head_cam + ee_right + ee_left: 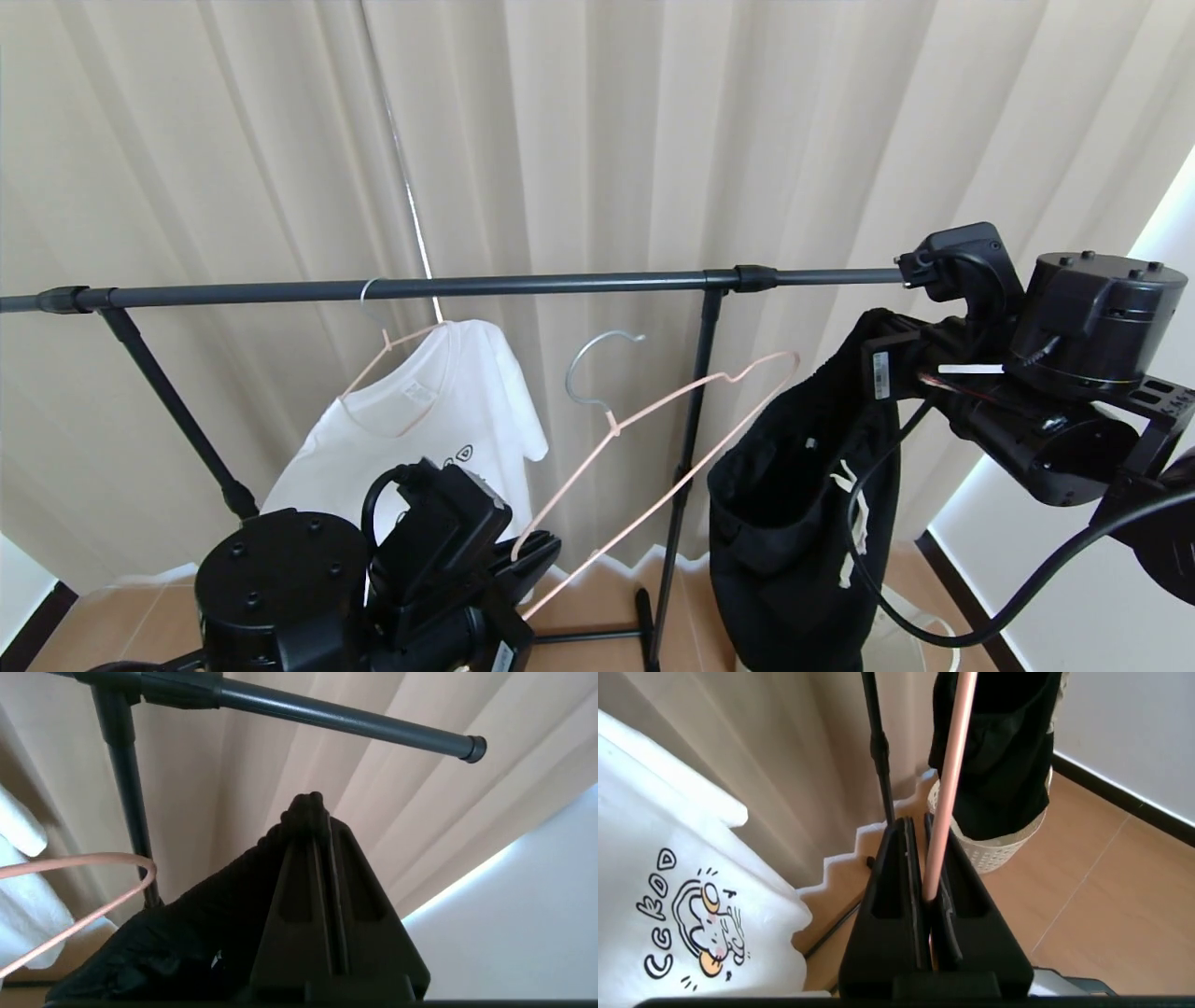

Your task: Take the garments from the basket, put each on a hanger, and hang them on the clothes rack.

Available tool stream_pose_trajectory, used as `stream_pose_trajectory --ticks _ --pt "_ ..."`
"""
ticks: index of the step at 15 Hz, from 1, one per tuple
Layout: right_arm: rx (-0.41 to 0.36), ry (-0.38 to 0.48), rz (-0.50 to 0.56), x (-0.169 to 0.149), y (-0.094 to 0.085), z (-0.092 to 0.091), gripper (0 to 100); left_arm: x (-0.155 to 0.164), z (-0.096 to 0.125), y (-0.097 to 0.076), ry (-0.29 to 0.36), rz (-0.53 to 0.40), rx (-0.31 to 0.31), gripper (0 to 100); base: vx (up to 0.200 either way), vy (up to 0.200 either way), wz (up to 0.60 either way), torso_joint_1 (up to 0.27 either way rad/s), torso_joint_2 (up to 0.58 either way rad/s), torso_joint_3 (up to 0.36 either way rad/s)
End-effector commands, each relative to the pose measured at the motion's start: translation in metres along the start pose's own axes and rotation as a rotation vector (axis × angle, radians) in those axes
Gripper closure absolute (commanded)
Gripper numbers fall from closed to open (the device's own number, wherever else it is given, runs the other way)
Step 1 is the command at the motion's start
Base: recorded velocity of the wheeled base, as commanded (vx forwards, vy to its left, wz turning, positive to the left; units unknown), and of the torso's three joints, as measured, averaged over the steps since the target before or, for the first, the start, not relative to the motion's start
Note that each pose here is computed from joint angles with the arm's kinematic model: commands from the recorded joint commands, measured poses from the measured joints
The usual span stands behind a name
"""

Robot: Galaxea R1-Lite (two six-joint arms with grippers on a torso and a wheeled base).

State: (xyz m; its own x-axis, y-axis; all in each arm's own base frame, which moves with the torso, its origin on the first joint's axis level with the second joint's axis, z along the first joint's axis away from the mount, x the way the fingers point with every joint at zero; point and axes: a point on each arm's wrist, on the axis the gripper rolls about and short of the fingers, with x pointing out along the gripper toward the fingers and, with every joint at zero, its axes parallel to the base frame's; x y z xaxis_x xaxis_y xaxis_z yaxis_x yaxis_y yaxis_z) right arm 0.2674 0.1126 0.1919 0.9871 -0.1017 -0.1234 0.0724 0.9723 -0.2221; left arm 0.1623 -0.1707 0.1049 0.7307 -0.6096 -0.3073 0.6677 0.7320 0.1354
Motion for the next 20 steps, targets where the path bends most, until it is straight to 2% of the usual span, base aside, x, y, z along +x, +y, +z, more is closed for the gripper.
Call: stream_pose_trajectory --ticks 1,6,10,12,13,15,18,20 --pt "-0.004 0.016 -0.019 0.008 0.002 -0.003 100 -0.001 -0.004 -0.003 0.010 -0.014 0.017 100 0.000 0.000 0.00 0.000 0.00 0.000" --pt "0.007 0.008 -0.067 0.019 -0.001 -0.003 100 -0.001 -0.009 -0.005 0.032 -0.039 0.020 100 0.000 0.000 0.00 0.000 0.00 0.000" --pt "0.008 0.019 -0.101 0.031 0.002 -0.006 100 -0.001 -0.010 -0.006 0.014 -0.057 0.019 100 0.000 0.000 0.00 0.000 0.00 0.000" --pt "0.026 -0.005 -0.135 0.036 0.004 -0.005 100 -0.001 -0.011 -0.010 0.014 -0.090 0.022 100 0.000 0.000 0.00 0.000 0.00 0.000" --pt "0.038 -0.026 -0.140 0.037 0.004 -0.005 100 0.001 -0.016 -0.011 0.036 -0.096 0.025 100 0.000 0.000 0.00 0.000 0.00 0.000" --pt "0.036 -0.026 -0.137 0.037 0.006 -0.006 100 0.006 -0.021 -0.013 0.048 -0.098 0.030 100 0.000 0.000 0.00 0.000 0.00 0.000" --pt "0.027 -0.032 -0.092 0.020 0.015 -0.004 100 0.017 -0.022 -0.014 -0.011 -0.075 0.019 100 0.000 0.000 0.00 0.000 0.00 0.000" --pt "0.023 -0.041 -0.050 0.009 0.023 -0.002 100 0.020 -0.023 -0.014 -0.022 -0.065 0.015 100 0.000 0.000 0.00 0.000 0.00 0.000"
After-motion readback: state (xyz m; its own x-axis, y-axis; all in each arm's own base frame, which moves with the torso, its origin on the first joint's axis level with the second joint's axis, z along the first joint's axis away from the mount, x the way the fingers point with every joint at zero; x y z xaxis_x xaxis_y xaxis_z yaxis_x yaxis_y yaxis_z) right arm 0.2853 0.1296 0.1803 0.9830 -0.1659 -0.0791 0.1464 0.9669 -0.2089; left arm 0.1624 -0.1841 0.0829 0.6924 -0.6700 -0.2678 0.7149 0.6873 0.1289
